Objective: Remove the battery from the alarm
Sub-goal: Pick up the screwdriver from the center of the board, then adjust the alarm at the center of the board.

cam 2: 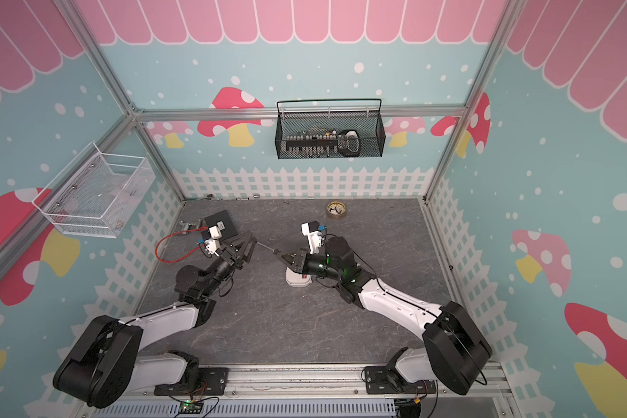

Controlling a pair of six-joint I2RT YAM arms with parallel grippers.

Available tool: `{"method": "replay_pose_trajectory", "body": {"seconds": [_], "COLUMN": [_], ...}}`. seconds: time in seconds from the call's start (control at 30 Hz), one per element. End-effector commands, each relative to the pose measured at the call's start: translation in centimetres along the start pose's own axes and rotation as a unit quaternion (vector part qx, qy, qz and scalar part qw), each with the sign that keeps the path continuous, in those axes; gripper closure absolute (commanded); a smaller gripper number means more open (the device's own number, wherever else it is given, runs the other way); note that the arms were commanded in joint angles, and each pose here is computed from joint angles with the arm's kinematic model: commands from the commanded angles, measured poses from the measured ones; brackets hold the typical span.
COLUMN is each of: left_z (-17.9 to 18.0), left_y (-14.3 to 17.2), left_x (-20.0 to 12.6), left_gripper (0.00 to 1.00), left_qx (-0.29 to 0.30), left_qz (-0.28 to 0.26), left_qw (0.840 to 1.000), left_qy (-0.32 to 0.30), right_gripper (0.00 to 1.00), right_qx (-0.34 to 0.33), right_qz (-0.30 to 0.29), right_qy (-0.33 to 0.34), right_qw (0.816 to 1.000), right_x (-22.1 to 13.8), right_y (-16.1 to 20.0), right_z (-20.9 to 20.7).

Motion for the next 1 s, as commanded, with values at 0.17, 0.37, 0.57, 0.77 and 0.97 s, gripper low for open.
{"method": "replay_pose_trajectory", "body": {"seconds": [0.17,0.37,0.57,0.77,0.97], "left_z": [4.9,12.3,16.4,17.7,18.6], "left_y": [2.2,8.4,9.9,10.6,10.8], "left_x": [3.6,5.0,3.7,3.6,4.2], "left_gripper": [0.13,0.05,0.01,0.01,0.01], "left_qx": [0.162,0.222,0.268,0.318,0.345], "left_qz": [0.119,0.236,0.262,0.270,0.278], "left_qw": [0.946,0.857,0.787,0.726,0.685], "left_qy": [-0.253,-0.400,-0.490,-0.547,-0.579], "right_gripper": [1.00,1.00,1.00,1.00,1.00], "right_qx": [-0.110,-0.144,-0.164,-0.170,-0.173], "right_qz": [-0.046,-0.036,-0.053,-0.054,-0.052], "right_qy": [0.262,0.375,0.411,0.408,0.407], "right_qw": [0.958,0.915,0.895,0.895,0.896], "right_x": [-8.1,-11.7,-14.5,-14.7,-14.5], "right_y": [-6.3,-8.1,-10.0,-10.3,-10.4], "right_z": [-3.4,-4.7,-4.5,-4.5,-5.0]}}
Point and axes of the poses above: each gripper's point midway between its finger pads, its own x axis out along the fingers, its own z axis along the line the jaws close on, y = z × x, the point moved 1 cm from there along -x, back along the fingers, and after that the axes turned 10 degrees about -x, right-handed, at the moved point
